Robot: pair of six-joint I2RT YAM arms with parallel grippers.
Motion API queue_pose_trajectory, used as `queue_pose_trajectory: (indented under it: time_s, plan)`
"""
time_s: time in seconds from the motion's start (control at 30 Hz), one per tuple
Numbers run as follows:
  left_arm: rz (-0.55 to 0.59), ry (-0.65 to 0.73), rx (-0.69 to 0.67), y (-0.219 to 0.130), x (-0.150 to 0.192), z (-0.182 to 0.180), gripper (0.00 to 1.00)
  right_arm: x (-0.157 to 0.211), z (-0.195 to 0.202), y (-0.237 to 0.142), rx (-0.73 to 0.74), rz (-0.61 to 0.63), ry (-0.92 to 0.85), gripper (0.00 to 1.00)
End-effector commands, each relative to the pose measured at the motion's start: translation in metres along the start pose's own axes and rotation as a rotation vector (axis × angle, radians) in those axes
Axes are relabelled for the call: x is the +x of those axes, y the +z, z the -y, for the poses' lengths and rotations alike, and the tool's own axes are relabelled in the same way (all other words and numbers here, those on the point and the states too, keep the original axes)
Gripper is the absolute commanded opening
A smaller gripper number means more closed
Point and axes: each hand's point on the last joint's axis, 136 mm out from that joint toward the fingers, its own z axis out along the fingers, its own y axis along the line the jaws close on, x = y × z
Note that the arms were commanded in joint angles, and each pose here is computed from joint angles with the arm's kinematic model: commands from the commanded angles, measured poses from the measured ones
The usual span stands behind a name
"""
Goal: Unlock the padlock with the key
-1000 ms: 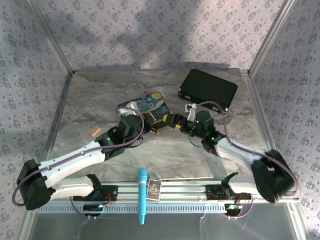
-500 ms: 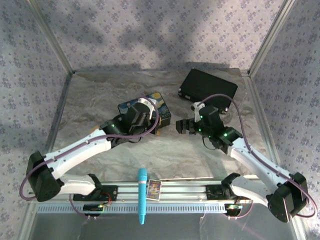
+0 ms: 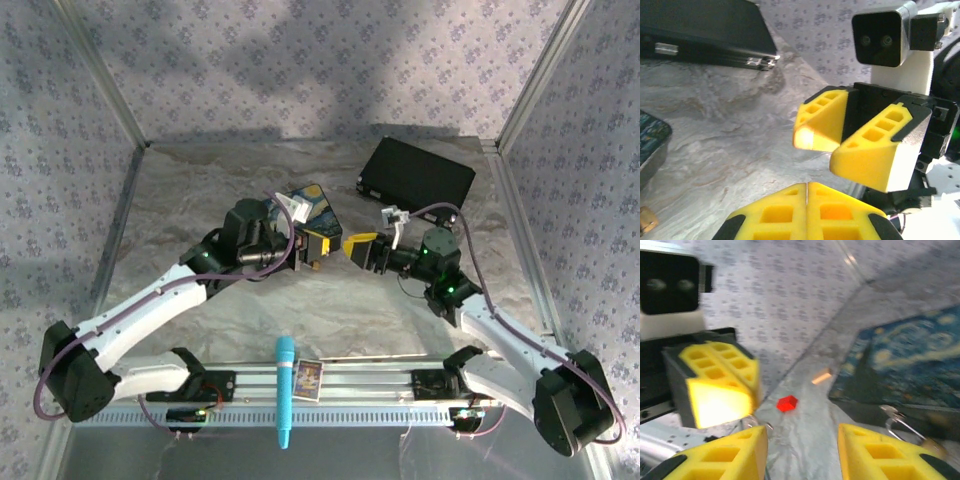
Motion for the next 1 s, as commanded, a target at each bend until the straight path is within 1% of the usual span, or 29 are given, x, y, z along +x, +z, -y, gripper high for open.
queue_pose_trajectory:
  time_s: [0.0,0.07,0.13,0.17,0.23,0.33,0.4,0.57,0.6,0.73,0.83,0.93,0.97]
  plan:
    - [0.045,0.025,0.094,-0.011,-0.011,0.017,0.0,-0.016,-0.044,0.001,-0.205,0.034,-0.072,0.42]
    - [0.066,0.006,0.101,-0.013,-0.014,0.015,0.0,-0.013,-0.051,0.002,-0.239,0.021,-0.086,0.36]
    - [0.074,-0.004,0.115,-0.013,-0.014,0.015,0.0,-0.01,-0.052,0.006,-0.243,0.011,-0.082,0.22]
    - [0.078,-0.009,0.12,-0.013,-0.014,0.015,0.0,-0.01,-0.052,0.009,-0.247,0.006,-0.08,0.19]
    - [0.087,-0.016,0.121,-0.012,-0.016,0.015,0.0,-0.008,-0.054,0.012,-0.267,-0.005,-0.075,0.22]
    - [0.102,-0.017,0.126,-0.013,-0.02,0.016,0.0,-0.004,-0.055,0.017,-0.278,-0.025,-0.066,0.33]
    - [0.112,-0.022,0.139,-0.014,-0.021,0.018,0.0,-0.002,-0.056,0.02,-0.289,-0.034,-0.068,0.35]
    - [0.108,-0.036,0.167,-0.011,-0.021,0.021,0.0,-0.001,-0.056,0.026,-0.302,-0.026,-0.062,0.3]
    - [0.102,-0.037,0.167,-0.011,-0.02,0.02,0.0,-0.002,-0.057,0.026,-0.308,-0.021,-0.061,0.28]
    - [0.081,-0.034,0.153,-0.011,-0.014,0.018,0.0,-0.005,-0.055,0.026,-0.304,0.0,-0.055,0.26]
    - [0.09,-0.029,0.167,-0.011,-0.017,0.021,0.0,-0.008,-0.051,0.024,-0.286,0.015,-0.055,0.14]
    - [0.091,-0.028,0.171,-0.009,-0.018,0.021,0.0,-0.008,-0.051,0.024,-0.288,0.013,-0.056,0.1]
    - [0.091,-0.032,0.167,-0.008,-0.019,0.02,0.0,-0.007,-0.052,0.024,-0.289,0.009,-0.052,0.06]
